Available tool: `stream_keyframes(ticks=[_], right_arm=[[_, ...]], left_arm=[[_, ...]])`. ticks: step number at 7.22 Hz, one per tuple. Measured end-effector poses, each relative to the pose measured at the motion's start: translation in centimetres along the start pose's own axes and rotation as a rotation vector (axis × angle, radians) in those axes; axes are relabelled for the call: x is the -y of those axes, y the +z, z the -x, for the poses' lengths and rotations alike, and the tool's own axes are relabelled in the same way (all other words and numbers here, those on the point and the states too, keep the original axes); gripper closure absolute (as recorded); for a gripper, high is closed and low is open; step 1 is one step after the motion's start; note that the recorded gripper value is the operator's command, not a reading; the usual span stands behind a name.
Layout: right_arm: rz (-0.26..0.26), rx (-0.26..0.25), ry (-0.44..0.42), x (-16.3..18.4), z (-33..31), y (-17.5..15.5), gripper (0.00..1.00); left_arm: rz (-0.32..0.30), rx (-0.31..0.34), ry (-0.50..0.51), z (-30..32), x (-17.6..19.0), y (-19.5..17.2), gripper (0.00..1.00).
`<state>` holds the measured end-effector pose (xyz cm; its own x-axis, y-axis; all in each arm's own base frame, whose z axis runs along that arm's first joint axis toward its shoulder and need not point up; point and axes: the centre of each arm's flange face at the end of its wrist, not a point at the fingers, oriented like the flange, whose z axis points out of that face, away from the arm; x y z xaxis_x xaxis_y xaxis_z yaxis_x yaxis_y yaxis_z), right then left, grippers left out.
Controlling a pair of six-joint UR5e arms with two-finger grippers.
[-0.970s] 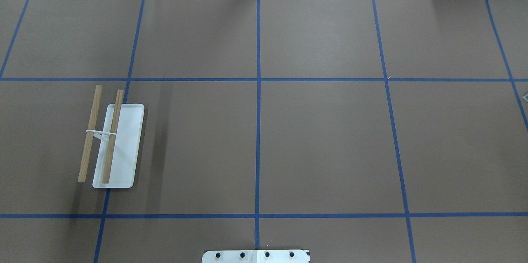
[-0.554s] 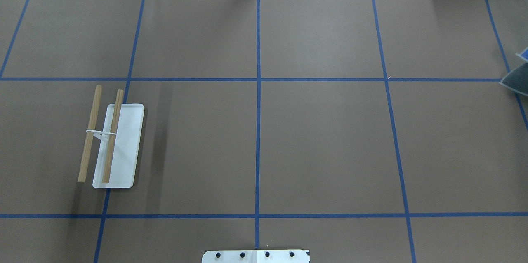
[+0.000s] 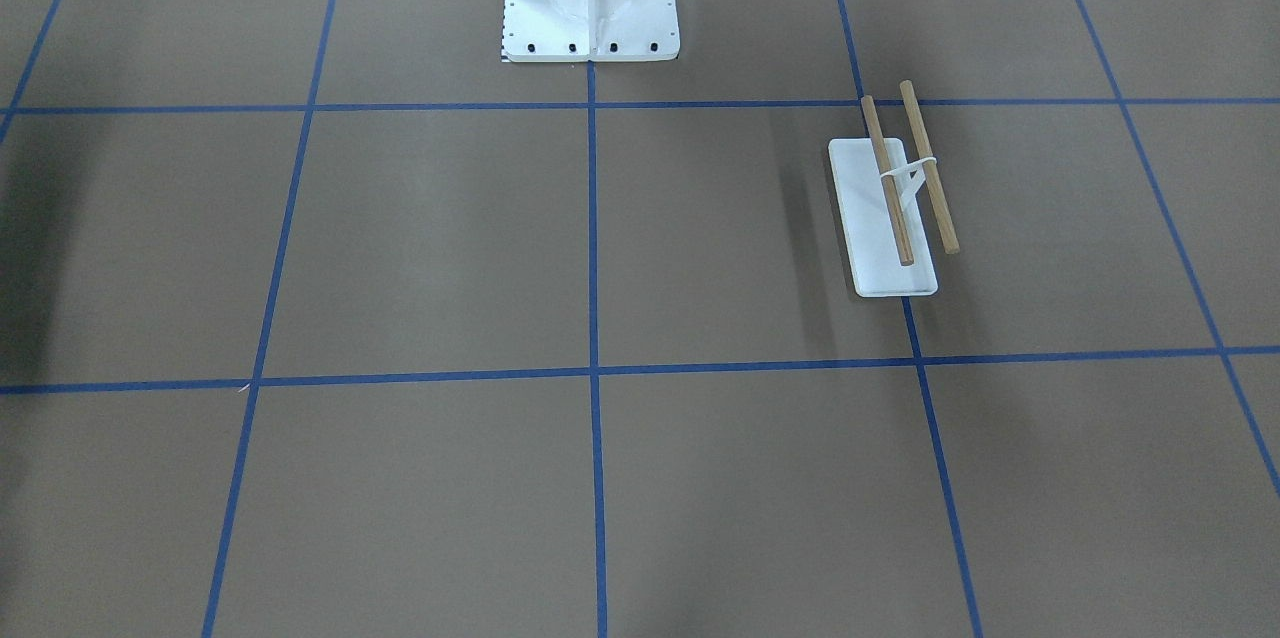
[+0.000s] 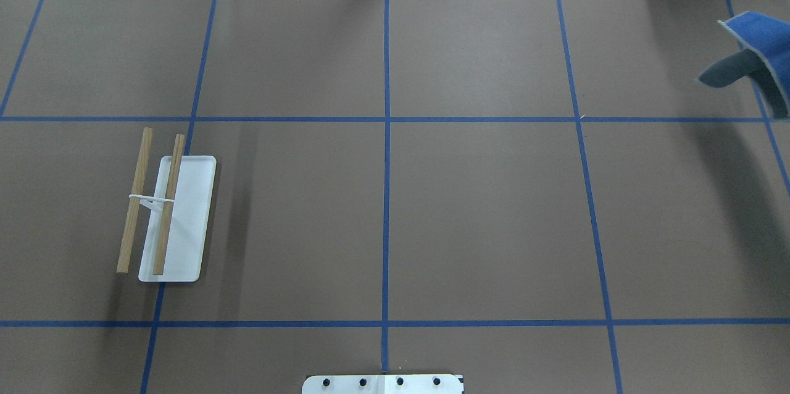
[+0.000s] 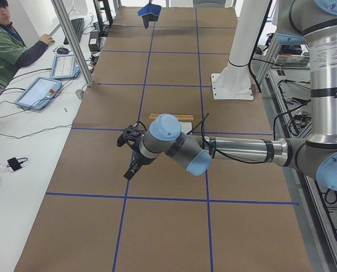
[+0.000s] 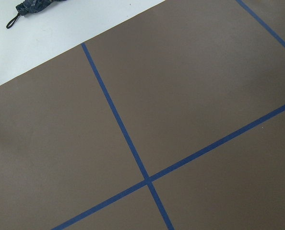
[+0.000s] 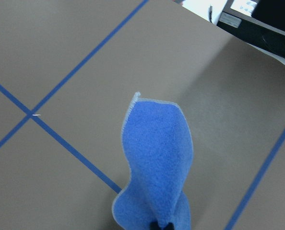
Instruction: Hang towel on rack
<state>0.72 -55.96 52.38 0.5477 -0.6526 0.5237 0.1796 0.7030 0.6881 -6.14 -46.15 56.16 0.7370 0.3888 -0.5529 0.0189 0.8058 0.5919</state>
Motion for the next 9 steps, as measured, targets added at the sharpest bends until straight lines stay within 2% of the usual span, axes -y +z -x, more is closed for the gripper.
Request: stream_keyframes(ticks=[1, 3, 4, 5, 7, 9], right_arm=[[-0.026, 0.03, -0.037, 3.9, 4.5, 0.2, 1.0], [-0.067, 0.087, 0.023, 11.7, 13.4, 1.6, 1.0], [-0.083, 0.096, 0.056, 15.1, 17.4, 2.8, 1.0], [-0.1, 0.089, 0.087, 18.0, 21.5, 4.5, 1.0], [-0.132, 0.063, 0.106, 21.3, 28.2, 7.4, 1.0], [-0.134, 0.031, 0.098, 24.2, 35.4, 8.1, 1.0]], left_arm=[[-0.011, -0.025, -0.04, -0.9, 1.7, 0.2, 0.01], [-0.021, -0.139, -0.205, -4.1, 6.1, 0.5, 0.01], [-0.019, -0.192, -0.3, -6.2, 8.7, 0.6, 0.01], [-0.007, -0.241, -0.394, -8.8, 11.4, 1.0, 0.01], [0.052, -0.336, -0.605, -16.2, 17.0, 2.4, 0.01], [0.118, -0.418, -0.802, -24.9, 21.9, 3.0, 0.01]])
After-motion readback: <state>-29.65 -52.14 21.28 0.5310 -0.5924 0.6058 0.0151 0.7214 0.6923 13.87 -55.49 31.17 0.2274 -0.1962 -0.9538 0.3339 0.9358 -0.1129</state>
